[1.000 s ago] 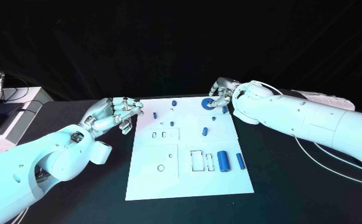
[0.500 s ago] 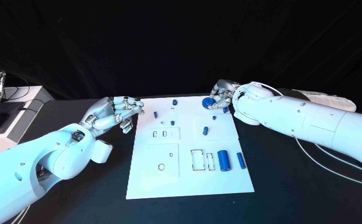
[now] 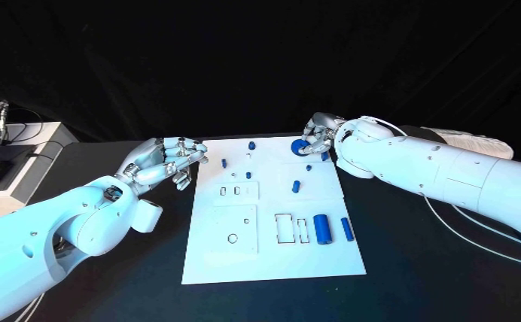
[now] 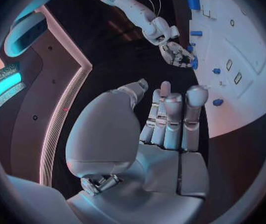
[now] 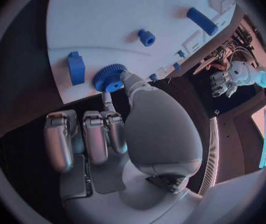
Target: Assemble the parts on the task board
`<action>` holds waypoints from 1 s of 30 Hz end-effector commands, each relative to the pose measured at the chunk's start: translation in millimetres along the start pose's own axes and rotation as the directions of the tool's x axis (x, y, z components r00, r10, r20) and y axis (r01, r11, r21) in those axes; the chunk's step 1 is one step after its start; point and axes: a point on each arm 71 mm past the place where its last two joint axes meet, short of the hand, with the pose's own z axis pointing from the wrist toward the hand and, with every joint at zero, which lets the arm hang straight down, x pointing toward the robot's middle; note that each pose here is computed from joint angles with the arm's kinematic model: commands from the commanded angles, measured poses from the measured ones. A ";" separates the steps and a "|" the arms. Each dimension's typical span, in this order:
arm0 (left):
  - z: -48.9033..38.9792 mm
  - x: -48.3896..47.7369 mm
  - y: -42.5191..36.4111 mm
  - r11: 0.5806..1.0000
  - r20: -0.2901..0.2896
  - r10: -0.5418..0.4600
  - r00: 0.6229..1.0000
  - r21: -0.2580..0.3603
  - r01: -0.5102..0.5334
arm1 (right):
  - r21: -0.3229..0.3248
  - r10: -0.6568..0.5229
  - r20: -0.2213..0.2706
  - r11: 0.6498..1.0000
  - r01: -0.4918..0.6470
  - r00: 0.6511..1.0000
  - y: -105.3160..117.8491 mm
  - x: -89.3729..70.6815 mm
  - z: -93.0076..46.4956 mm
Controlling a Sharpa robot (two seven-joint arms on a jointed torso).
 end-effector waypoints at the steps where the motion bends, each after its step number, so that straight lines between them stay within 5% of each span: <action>1: 0.9 2.0 -0.1 1.000 -0.014 -0.012 1.000 0.003 0.012 | -0.010 0.012 -0.002 1.000 -0.012 1.000 1.1 1.0 0.2; 30: -1.3 2.5 6.6 1.000 -0.010 -0.014 1.000 -0.013 0.014 | -0.098 -0.198 0.067 0.974 0.204 0.978 17.6 6.3 -2.5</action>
